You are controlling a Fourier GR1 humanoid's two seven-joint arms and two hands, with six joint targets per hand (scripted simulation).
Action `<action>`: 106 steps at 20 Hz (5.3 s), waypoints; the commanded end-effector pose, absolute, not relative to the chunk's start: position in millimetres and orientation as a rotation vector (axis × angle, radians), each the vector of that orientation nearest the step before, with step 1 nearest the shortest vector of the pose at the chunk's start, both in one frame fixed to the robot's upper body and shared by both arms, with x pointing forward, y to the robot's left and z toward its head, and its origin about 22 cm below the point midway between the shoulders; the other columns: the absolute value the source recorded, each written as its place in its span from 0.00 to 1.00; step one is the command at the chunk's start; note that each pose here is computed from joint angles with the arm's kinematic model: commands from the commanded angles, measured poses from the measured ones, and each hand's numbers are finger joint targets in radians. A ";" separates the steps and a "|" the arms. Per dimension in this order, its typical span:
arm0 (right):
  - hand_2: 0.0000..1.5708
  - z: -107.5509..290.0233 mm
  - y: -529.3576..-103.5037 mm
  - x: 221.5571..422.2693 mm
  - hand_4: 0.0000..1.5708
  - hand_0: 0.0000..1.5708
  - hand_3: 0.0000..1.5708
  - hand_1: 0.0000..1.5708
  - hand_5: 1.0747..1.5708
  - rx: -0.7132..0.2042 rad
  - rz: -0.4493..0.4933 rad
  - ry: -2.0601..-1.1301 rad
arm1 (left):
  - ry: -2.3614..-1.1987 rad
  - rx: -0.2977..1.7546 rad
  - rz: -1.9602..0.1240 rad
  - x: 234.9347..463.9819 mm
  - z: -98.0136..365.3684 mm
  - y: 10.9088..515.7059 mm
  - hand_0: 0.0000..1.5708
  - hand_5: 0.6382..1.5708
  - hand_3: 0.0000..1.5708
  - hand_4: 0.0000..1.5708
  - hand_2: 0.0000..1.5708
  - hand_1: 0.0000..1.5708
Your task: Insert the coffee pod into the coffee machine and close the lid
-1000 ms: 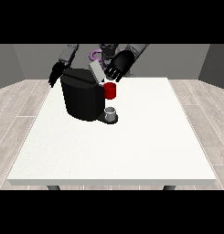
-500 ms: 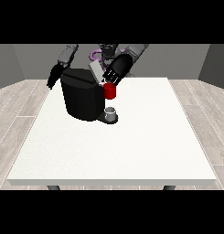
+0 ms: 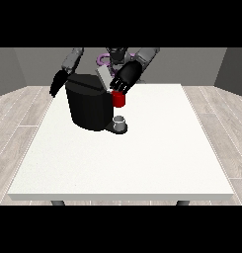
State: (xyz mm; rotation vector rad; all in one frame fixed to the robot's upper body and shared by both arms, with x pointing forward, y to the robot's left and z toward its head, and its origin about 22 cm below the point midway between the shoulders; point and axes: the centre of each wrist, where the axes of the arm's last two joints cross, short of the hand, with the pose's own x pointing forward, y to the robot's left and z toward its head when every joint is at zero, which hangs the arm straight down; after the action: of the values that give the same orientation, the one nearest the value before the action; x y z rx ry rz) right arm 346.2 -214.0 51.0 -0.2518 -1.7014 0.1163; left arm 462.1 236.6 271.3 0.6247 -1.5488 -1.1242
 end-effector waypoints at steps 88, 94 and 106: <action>0.00 -38.3 -267.5 277.4 0.00 0.00 0.00 0.00 1.00 -0.246 -0.006 -1.433 | -1.470 -0.097 -0.375 370.9 -41.3 222.5 0.00 1.00 0.00 0.24 0.00 0.00; 0.00 1.0 -245.3 296.3 0.04 0.00 0.00 0.00 1.00 -0.175 0.102 -1.503 | -1.404 -0.085 -0.322 338.9 -72.0 239.1 0.00 1.00 0.00 0.26 0.00 0.00; 0.00 36.2 -280.7 334.0 0.07 0.00 0.00 0.00 1.00 -0.195 0.076 -1.542 | -1.525 -0.162 -0.325 332.5 -43.7 229.1 0.00 1.00 0.00 0.25 0.00 0.00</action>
State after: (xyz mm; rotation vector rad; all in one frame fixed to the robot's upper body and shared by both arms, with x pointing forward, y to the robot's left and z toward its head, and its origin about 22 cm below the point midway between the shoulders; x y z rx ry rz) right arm 320.4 -273.3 23.8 -0.2009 -1.5307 0.1096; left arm 334.2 229.8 -53.8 -0.1530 -1.4697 -0.3191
